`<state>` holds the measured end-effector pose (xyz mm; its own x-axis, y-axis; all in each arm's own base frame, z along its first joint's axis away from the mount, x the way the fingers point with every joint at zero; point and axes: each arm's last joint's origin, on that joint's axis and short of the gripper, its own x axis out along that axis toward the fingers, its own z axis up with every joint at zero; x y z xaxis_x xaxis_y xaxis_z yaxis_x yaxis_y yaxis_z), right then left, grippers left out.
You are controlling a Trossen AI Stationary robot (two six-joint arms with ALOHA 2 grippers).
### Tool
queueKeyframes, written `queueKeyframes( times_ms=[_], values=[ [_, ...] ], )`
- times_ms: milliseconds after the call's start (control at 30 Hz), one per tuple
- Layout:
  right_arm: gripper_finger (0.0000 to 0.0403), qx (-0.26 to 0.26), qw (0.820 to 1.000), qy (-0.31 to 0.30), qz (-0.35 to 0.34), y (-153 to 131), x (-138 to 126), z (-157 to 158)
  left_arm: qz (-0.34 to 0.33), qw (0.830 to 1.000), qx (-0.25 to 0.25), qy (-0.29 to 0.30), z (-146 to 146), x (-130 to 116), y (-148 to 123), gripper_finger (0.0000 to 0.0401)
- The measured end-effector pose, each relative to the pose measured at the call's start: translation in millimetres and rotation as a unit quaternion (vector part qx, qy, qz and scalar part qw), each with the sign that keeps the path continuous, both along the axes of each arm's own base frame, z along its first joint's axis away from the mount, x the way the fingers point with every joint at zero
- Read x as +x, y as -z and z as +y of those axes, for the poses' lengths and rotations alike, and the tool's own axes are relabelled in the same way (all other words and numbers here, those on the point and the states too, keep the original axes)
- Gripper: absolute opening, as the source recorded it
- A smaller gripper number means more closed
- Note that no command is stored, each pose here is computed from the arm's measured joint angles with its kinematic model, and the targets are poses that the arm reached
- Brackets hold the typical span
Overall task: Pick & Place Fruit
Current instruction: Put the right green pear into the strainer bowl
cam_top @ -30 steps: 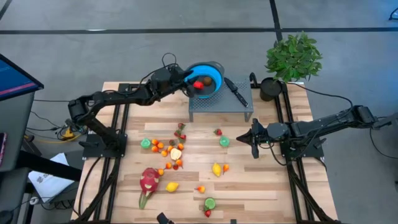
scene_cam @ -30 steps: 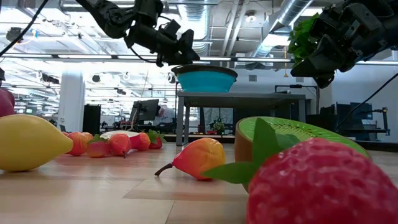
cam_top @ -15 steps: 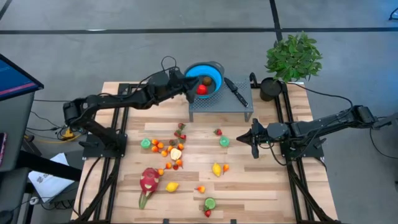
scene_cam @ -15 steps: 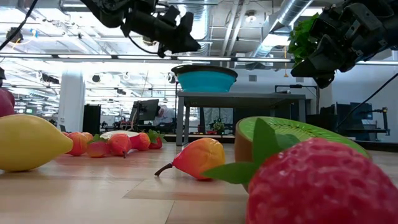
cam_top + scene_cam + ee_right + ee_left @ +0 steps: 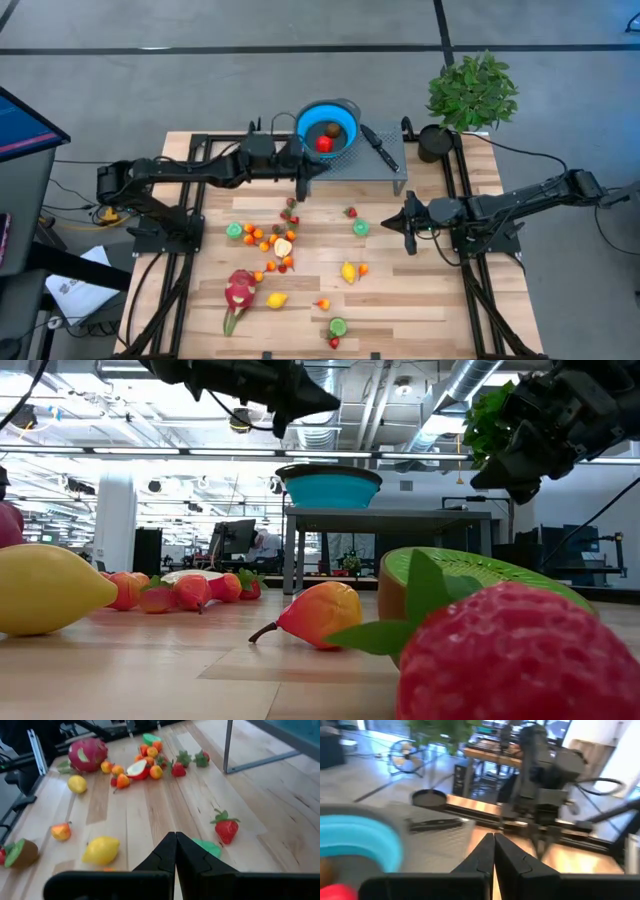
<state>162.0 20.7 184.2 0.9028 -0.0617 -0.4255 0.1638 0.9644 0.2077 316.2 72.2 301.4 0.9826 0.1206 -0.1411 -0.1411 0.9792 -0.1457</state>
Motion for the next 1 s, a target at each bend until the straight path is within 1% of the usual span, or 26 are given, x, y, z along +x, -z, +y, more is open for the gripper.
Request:
queueKeyframes(
  times_ms=[100,200,333,433,500,567,700,867,1000],
  values=[
    [0.0001,-0.002,1.000,0.000,0.013,2,-1,0,-0.008,1.000,-0.002,0.017,-19,3,2,0.0001],
    [0.0001,-0.002,1.000,0.000,0.016,3,-1,0,-0.037,0.999,-0.016,0.012,-45,2,17,0.0001],
    [0.0001,-0.001,1.000,0.000,0.015,3,-1,0,-0.091,0.995,-0.028,-0.003,-74,-9,40,0.0001],
    [0.0001,0.004,1.000,0.003,0.014,3,-1,0,-0.122,0.992,-0.029,-0.001,-84,-19,52,0.0001],
    [0.0001,0.005,1.000,0.003,0.014,3,-1,0,-0.135,0.990,-0.030,0.004,-86,-24,56,0.0001],
    [0.0001,0.007,1.000,0.004,0.014,3,-1,0,-0.130,0.991,-0.030,0.008,-86,-31,61,0.0001],
    [0.0001,0.027,0.999,0.014,0.011,2,-1,0,-0.139,0.989,-0.023,0.034,-82,-46,60,0.0001],
    [0.0001,0.046,0.999,0.022,-0.012,-2,1,0,-0.149,0.988,0.003,0.041,-74,-78,62,0.0001],
    [0.0001,0.052,0.998,0.021,-0.041,-7,3,0,-0.149,0.989,0.006,0.024,-67,-107,75,0.0001]
  ],
)
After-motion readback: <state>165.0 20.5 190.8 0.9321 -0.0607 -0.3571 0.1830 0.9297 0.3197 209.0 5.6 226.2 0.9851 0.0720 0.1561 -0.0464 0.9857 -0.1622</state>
